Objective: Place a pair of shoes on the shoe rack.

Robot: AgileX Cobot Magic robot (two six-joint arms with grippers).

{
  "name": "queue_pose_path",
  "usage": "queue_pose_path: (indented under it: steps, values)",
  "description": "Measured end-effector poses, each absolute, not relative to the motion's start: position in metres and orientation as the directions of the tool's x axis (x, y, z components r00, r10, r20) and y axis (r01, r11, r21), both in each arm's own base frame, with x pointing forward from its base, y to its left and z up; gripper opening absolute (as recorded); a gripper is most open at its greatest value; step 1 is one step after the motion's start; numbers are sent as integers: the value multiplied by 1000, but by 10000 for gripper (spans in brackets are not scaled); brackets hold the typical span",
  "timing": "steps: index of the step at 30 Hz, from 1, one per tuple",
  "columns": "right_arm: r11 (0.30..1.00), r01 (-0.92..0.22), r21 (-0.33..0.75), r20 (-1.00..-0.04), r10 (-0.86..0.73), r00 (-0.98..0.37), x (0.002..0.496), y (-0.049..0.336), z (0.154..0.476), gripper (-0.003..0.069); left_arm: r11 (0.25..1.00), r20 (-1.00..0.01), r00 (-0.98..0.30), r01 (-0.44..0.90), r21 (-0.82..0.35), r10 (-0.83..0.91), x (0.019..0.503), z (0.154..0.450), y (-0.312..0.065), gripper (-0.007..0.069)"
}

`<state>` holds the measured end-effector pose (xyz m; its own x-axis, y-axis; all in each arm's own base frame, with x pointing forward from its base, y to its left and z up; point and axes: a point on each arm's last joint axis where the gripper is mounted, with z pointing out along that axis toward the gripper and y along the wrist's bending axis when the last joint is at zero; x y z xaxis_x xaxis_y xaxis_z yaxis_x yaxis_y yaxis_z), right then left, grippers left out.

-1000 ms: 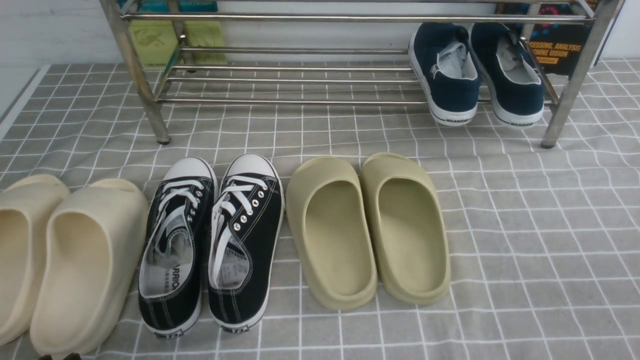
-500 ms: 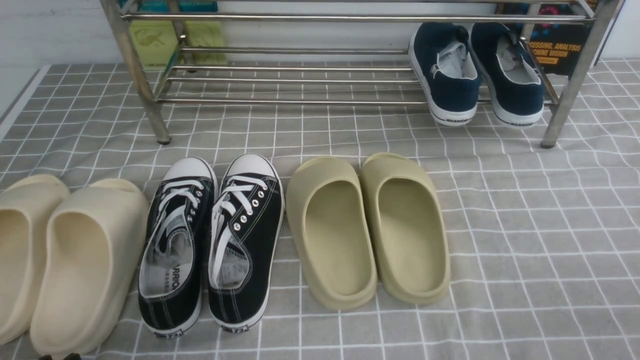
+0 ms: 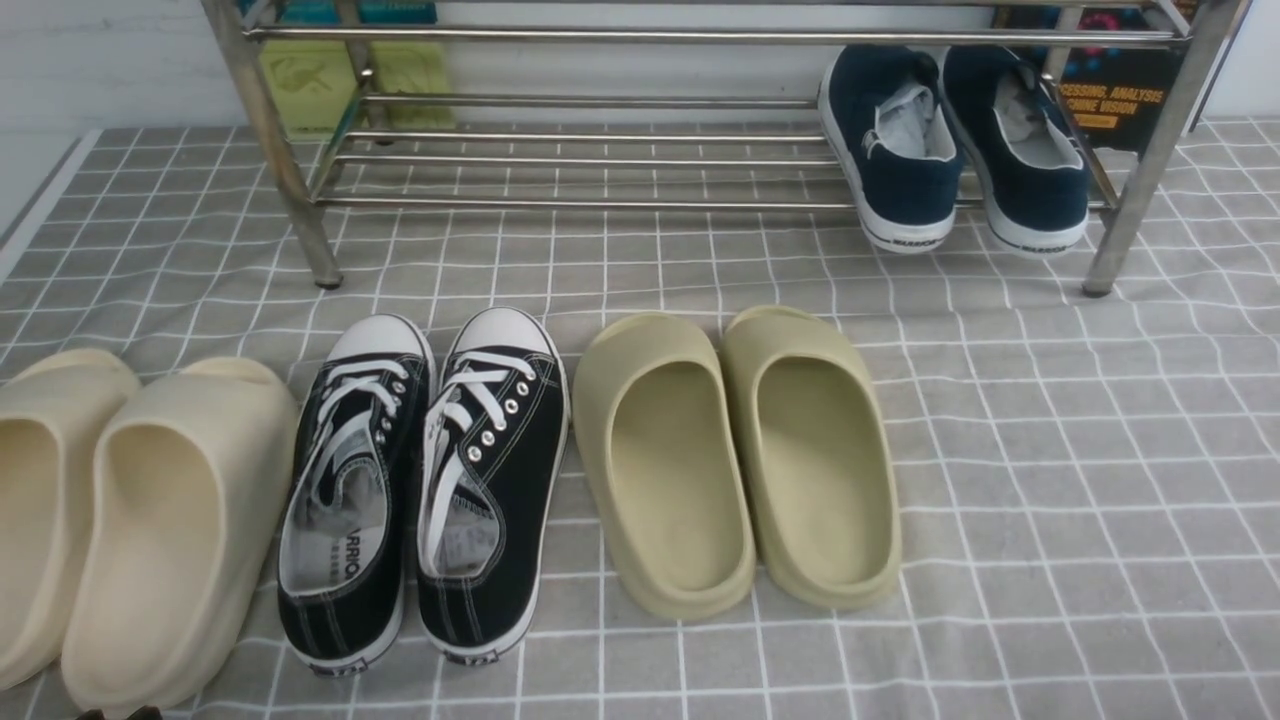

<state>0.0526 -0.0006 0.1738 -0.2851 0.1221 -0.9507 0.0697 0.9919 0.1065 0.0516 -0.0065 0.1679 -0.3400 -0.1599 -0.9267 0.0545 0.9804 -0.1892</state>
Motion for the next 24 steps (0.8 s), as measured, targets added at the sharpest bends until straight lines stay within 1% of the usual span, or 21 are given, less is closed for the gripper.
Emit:
queue_pose_path:
  steps: [24]
  values:
    - [992, 69, 106, -949, 122, -292, 52, 0, 174, 20, 980, -927, -340, 54, -189, -160, 52, 168, -7, 239]
